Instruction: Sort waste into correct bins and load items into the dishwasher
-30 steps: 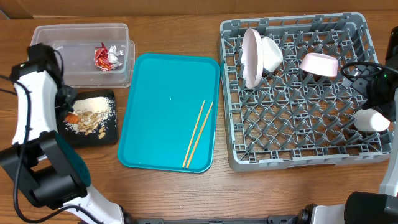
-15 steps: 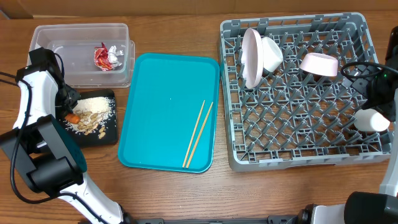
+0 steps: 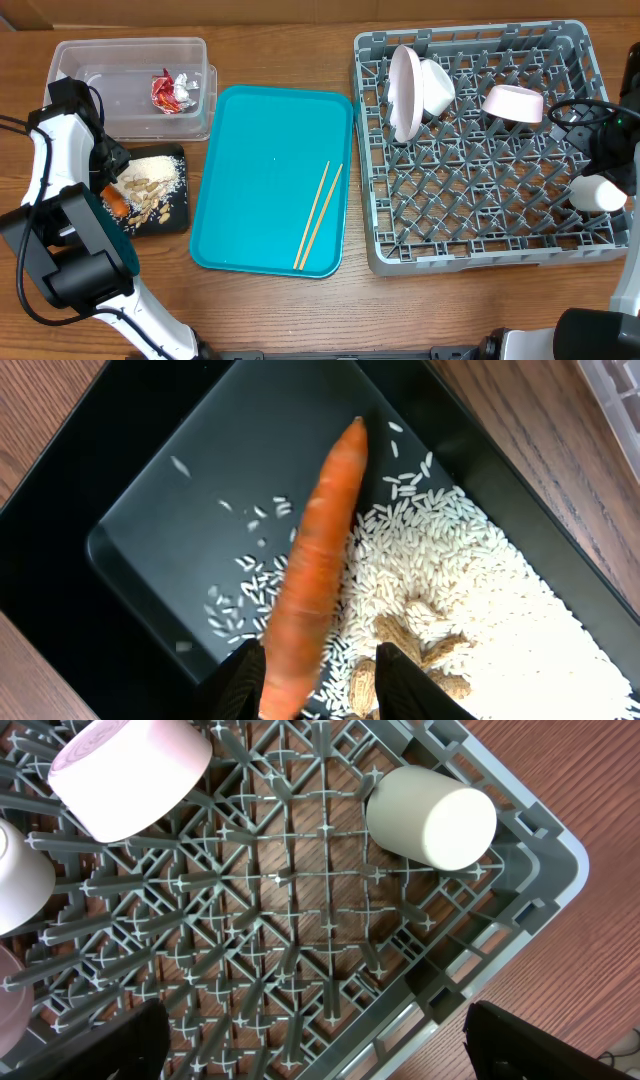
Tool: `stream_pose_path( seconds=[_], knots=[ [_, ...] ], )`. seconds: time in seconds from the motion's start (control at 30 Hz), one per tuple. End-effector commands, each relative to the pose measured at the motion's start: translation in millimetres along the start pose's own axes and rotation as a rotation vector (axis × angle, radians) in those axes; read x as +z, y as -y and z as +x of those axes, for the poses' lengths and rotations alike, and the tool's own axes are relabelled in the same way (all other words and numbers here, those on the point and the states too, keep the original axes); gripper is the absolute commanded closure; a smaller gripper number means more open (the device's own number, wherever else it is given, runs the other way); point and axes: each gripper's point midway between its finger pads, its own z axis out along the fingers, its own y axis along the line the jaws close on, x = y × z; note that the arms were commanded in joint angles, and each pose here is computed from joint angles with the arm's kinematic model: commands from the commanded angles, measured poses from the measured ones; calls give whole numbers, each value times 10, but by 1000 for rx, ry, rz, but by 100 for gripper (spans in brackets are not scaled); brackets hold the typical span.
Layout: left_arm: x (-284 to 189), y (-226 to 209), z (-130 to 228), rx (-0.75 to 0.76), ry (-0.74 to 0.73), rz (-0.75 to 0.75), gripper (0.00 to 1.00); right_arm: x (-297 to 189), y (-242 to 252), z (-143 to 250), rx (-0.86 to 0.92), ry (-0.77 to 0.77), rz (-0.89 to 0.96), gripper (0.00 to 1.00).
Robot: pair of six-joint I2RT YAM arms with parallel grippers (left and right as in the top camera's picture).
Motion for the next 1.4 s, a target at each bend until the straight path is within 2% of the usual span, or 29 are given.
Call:
stream_pose_path(
  seconds=[0.0,0.03,0.07,0.1,0.2,0.4,0.6,0.83,1.03,1.2,1.27,1.3,1.37],
  knots=[
    [46,-2,33,15,-16,-9,56,-86,-11,-41,-2,29,-13,3],
    [46,-3,37,15,-17,-10,51,-86,-11,-41,-3,29,-13,3],
    [46,-8,45,17,-21,-12,39,-86,-11,-41,-2,29,-13,3],
    [46,-11,49,17,-22,-13,32,-86,-11,-41,-2,29,-13,3],
    [45,-7,64,20,-29,-11,19,-85,-11,-42,-2,30,-13,3],
    [-61,191,157,53,-79,118,16,-85,-11,-41,-2,29,-13,2],
    [-535,474,258,143,-31,254,15,-85,-12,-43,-2,30,-14,1],
    [-1238,955,818,421,42,360,12,-88,-91,-2,-10,7,-60,0],
    [-1301,896,1282,488,-69,304,10,-149,-465,196,-126,-66,-230,0],
    [-1284,775,1370,498,-116,264,9,-266,-939,517,-246,-101,-314,0],
    [-1280,744,1385,500,-125,252,6,-341,-1195,701,-303,-103,-349,0],
    [-1279,734,1392,501,-129,249,0,-397,-1370,839,-351,-101,-375,0],
    [-1279,732,1395,500,-130,249,0,-469,-1582,1033,-404,-104,-409,0]
  ],
)
